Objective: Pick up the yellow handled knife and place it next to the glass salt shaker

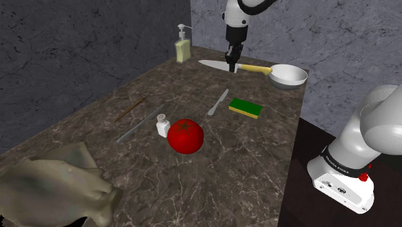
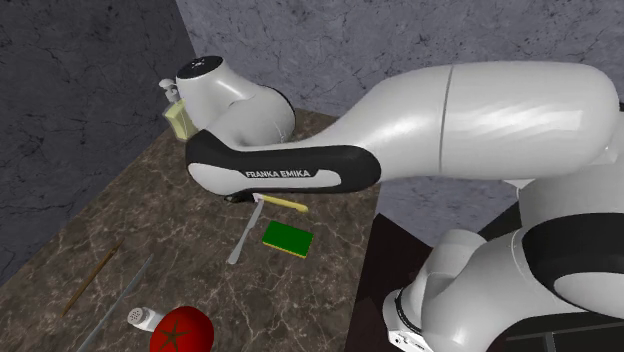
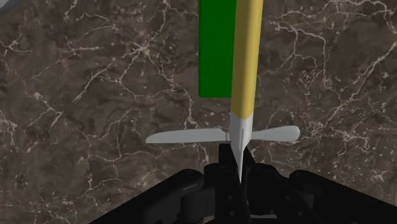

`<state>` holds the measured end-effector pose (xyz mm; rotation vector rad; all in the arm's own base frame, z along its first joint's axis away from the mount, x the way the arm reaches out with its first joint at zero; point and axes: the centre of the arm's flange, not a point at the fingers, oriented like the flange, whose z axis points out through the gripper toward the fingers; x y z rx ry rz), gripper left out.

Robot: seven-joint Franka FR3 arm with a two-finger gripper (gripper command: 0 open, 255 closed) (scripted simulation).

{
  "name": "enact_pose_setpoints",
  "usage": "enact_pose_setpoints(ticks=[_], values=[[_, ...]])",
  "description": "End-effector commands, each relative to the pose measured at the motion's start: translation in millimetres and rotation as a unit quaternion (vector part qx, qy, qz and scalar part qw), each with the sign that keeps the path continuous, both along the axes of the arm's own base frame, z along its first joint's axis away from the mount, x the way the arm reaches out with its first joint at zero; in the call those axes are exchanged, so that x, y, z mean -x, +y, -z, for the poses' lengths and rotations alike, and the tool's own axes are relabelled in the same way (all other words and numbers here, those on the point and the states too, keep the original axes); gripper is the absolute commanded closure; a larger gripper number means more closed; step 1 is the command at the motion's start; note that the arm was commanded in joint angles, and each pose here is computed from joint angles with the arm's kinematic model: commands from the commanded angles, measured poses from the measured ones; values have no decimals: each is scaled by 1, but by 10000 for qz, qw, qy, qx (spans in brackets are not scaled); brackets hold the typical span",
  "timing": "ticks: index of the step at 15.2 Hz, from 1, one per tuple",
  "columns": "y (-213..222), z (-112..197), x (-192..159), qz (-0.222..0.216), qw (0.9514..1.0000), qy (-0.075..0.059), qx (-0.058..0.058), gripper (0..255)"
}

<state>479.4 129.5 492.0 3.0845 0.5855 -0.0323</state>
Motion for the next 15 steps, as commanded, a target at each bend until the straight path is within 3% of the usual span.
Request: enact_pose_setpoints(ticks=[1, 15], values=[[22, 1, 14, 7, 10000, 1, 1, 255], [178, 0, 115, 7, 10000, 1, 1, 255]])
